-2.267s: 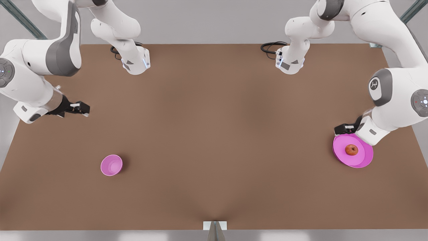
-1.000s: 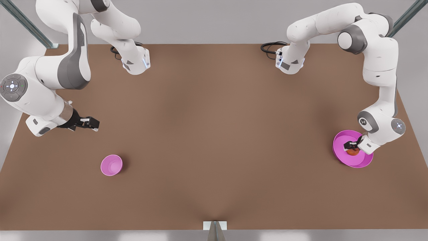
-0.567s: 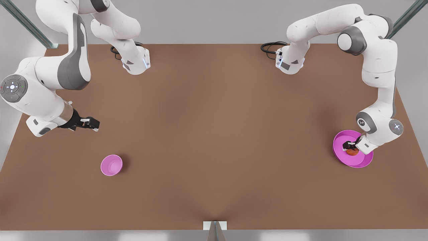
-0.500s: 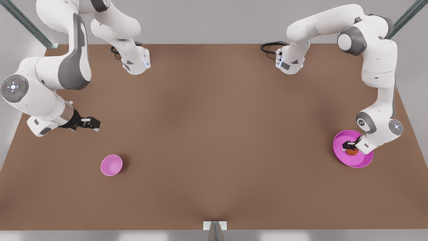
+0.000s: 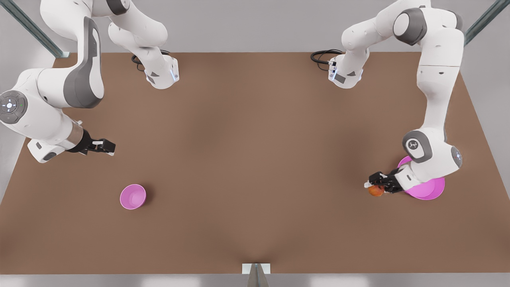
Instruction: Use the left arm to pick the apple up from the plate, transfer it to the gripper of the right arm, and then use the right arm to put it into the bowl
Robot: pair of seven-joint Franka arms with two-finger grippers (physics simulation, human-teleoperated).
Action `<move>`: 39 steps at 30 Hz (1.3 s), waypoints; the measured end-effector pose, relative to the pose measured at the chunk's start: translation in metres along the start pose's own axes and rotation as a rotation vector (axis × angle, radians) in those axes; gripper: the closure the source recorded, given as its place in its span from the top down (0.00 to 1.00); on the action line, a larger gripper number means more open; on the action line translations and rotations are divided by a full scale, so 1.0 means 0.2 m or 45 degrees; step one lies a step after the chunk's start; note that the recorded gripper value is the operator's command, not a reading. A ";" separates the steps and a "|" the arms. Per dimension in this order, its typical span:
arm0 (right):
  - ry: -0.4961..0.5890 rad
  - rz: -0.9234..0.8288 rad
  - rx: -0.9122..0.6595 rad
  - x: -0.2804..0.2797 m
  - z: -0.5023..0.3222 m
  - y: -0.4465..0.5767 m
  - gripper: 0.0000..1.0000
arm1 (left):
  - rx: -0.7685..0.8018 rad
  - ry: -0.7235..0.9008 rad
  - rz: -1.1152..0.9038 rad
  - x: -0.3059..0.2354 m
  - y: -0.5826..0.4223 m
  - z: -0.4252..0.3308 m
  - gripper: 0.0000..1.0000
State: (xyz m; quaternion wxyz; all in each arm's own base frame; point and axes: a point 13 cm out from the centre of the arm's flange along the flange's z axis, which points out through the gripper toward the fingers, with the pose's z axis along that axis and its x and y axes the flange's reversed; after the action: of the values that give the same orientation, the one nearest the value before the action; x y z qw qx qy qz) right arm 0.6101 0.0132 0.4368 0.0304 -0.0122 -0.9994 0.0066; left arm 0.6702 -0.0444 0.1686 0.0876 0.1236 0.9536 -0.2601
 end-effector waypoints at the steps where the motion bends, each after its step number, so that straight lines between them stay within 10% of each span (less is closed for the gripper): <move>1: 0.000 -0.003 0.000 0.00 0.00 0.00 1.00 | 0.079 -0.006 0.015 -0.04 -0.16 0.07 0.74; 10: 0.004 -0.056 -0.016 0.01 -0.01 0.11 1.00 | 0.779 -0.166 0.196 -0.35 -1.86 0.56 0.74; 14: 0.066 -0.044 -0.331 0.01 0.05 0.44 1.00 | 0.904 -0.248 0.279 -0.36 -2.17 0.69 0.73; 24: 0.221 0.241 -1.259 -0.33 0.29 0.95 1.00 | 1.000 -0.539 0.615 -0.48 -2.77 1.01 0.73; 39: 0.228 0.367 -1.826 -0.19 0.66 1.24 1.00 | 0.954 -0.732 0.846 -0.39 -2.91 1.13 0.73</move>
State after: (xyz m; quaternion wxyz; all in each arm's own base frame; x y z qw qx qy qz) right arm 0.6466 0.2585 0.2992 0.0953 -0.1610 -0.7403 -0.6457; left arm 0.6044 -0.6627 0.2704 0.3704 0.3636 0.6442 -0.5618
